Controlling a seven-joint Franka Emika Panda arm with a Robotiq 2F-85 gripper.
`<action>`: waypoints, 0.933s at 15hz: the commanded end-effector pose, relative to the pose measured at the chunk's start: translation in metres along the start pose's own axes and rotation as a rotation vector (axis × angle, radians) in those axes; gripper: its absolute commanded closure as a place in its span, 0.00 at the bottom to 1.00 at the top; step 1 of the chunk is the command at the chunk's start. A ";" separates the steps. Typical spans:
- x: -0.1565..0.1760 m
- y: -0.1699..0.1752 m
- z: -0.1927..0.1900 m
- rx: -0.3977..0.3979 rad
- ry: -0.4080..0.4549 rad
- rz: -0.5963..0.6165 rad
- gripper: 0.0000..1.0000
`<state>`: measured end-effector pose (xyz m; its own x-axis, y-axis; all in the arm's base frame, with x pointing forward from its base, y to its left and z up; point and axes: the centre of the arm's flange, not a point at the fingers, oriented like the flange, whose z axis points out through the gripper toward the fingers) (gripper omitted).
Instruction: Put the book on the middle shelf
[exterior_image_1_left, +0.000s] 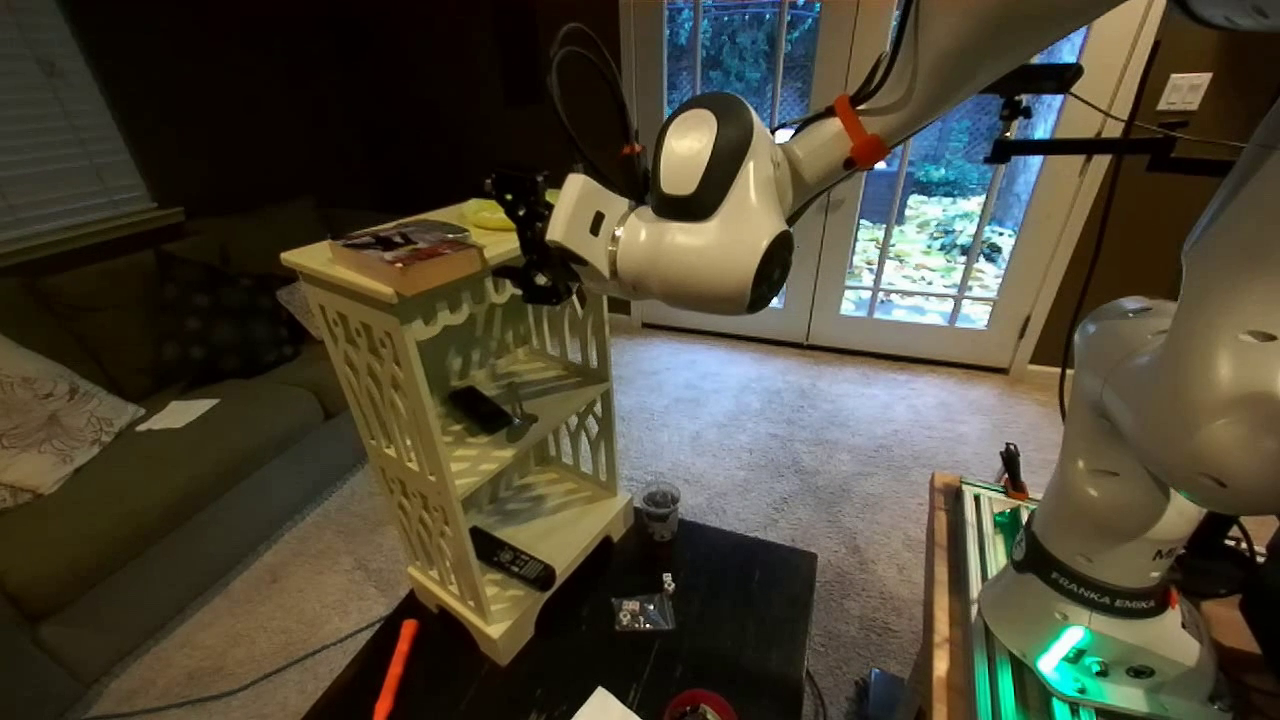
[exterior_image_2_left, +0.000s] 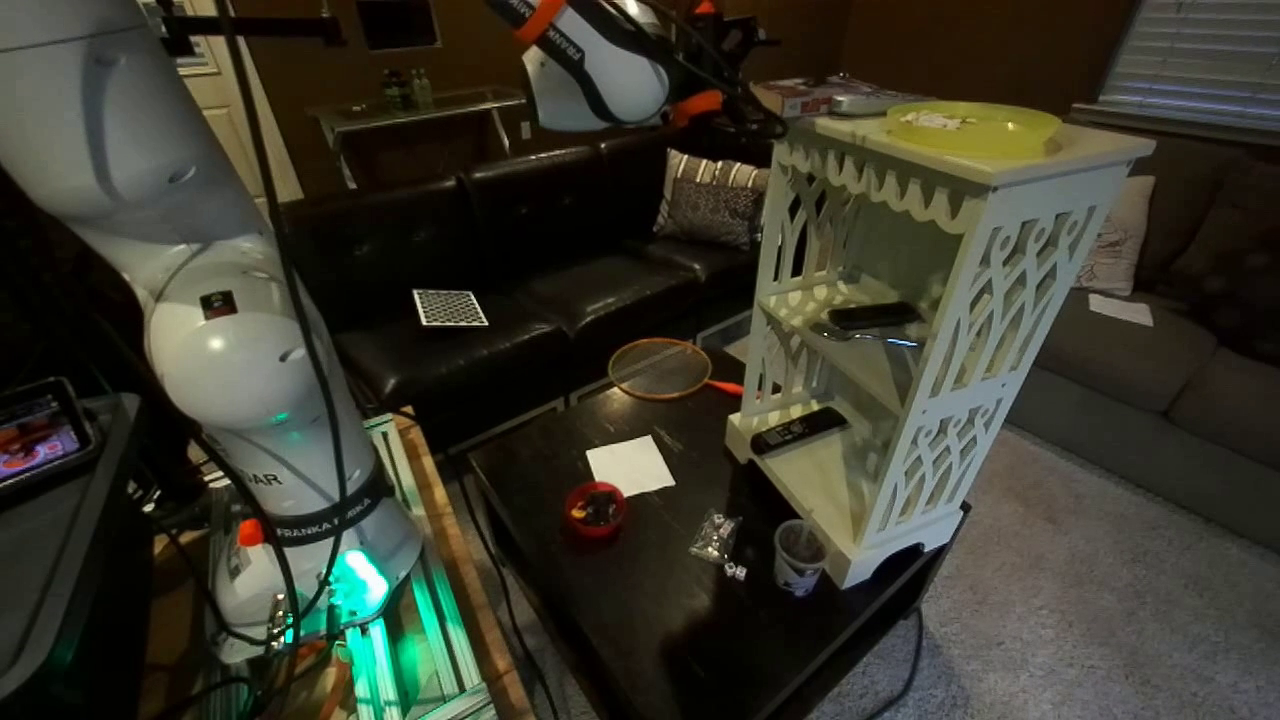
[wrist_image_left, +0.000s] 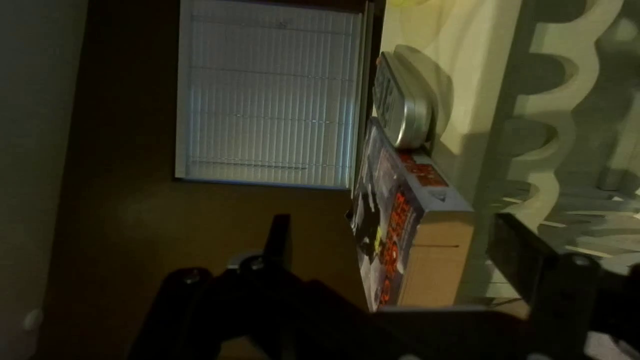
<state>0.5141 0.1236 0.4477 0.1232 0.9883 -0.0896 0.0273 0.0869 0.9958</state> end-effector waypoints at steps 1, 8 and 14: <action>0.000 0.000 0.000 0.000 0.001 0.000 0.00; 0.004 -0.036 0.008 0.084 0.019 0.034 0.00; 0.023 -0.024 0.011 0.044 0.045 0.087 0.00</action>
<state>0.5192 0.1361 0.4112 0.0972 0.9945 -0.0380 0.0966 0.0285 0.9949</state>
